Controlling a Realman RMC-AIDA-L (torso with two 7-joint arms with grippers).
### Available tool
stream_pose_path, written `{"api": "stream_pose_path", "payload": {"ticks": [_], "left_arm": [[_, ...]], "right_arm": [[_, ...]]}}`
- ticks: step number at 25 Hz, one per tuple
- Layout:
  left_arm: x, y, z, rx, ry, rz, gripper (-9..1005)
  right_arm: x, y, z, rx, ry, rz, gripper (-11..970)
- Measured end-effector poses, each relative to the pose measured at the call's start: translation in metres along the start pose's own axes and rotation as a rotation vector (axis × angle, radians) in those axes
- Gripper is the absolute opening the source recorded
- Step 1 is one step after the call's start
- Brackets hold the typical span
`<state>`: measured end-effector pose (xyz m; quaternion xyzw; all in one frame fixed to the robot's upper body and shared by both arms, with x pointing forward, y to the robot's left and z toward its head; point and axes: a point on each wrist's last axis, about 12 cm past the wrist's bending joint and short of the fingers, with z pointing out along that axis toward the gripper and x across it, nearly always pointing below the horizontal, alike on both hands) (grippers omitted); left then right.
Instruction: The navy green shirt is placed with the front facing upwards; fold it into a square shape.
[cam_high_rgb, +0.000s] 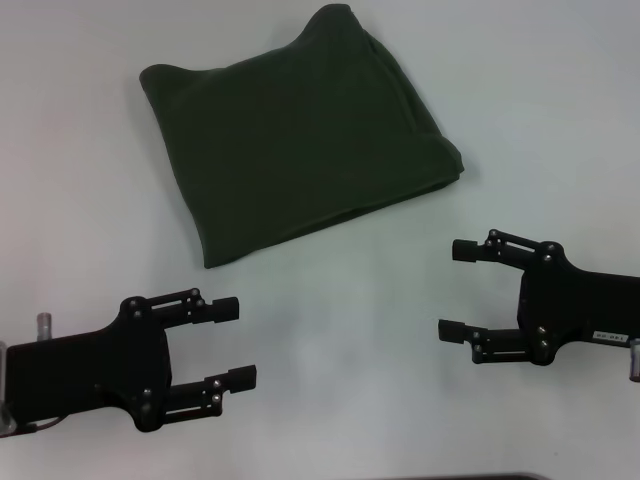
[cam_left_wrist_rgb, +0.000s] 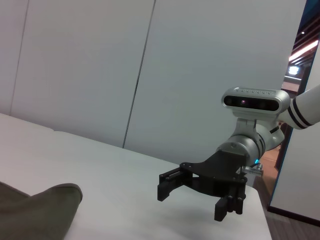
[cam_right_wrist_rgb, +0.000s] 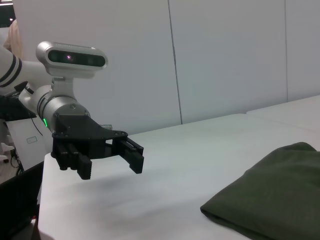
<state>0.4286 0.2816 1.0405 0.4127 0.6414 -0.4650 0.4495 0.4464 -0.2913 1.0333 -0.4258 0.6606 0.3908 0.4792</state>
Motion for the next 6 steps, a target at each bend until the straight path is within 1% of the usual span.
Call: {"api": "stream_pose_path", "payload": {"ticks": [6], "left_arm": [[-0.0008, -0.0002, -0.0008, 0.004, -0.001, 0.003, 704]], "right_arm": [[0.0003, 0.0008, 0.001, -0.004, -0.004, 0.005, 944]]}}
